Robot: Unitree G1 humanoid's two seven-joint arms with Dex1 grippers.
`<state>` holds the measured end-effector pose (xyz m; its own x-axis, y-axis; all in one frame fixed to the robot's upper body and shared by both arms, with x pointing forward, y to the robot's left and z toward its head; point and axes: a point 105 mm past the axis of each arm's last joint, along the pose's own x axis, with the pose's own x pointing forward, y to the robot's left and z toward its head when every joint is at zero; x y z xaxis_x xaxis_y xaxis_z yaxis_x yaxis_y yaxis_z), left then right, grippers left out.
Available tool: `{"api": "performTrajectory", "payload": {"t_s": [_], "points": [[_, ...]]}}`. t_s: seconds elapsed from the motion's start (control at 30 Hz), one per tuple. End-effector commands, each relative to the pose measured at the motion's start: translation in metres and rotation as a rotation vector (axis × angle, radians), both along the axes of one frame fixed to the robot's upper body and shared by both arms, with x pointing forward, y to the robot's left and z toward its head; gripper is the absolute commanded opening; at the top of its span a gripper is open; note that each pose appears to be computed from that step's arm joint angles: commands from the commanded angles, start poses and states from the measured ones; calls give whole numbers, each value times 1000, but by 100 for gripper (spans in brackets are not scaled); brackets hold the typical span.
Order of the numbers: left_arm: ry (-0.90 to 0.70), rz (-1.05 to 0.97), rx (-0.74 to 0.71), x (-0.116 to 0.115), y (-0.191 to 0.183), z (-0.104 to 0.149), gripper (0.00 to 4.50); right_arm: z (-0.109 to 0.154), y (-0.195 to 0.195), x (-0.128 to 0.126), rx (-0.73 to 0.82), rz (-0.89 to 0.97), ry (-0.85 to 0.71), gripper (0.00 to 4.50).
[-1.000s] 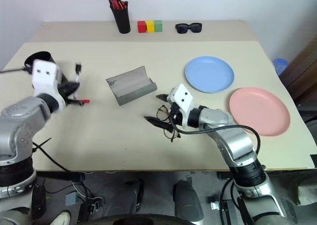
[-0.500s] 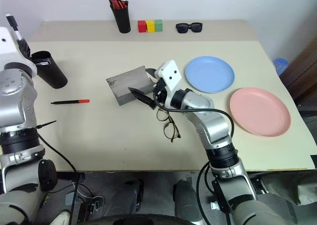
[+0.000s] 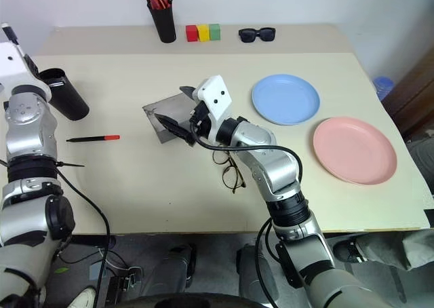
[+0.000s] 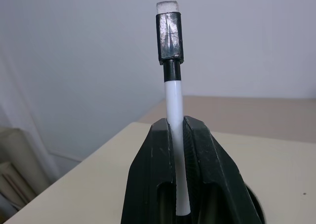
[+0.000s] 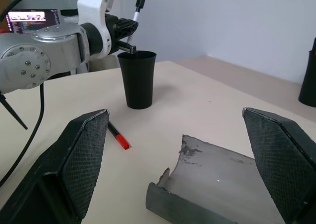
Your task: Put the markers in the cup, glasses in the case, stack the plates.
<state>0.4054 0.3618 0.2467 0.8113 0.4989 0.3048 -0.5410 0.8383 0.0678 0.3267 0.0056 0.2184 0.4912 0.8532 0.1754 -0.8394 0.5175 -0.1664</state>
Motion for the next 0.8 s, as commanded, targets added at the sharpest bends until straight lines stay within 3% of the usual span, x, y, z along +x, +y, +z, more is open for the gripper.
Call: {"api": "performTrajectory", "payload": {"t_s": [0.03, 0.2, 0.3, 0.5, 0.7, 0.8], "points": [[-56, 12, 34, -2, 3, 18, 3, 14, 4, -6, 27, 19, -55, 442], [-38, 20, -11, 3, 6, 7, 3, 14, 5, -8, 28, 29, -57, 442], [-37, 23, -22, 4, 6, 4, 110, 14, 5, -9, 28, 30, -55, 442], [-36, 21, -29, 6, 4, 2, 420, 12, 6, -11, 24, 41, -52, 442], [-69, 16, -40, 6, 2, 10, 420, 13, 8, -12, 25, 47, -53, 442], [-130, -58, -16, 7, -9, 29, 420, 13, 6, -11, 24, 46, -56, 442]]}}
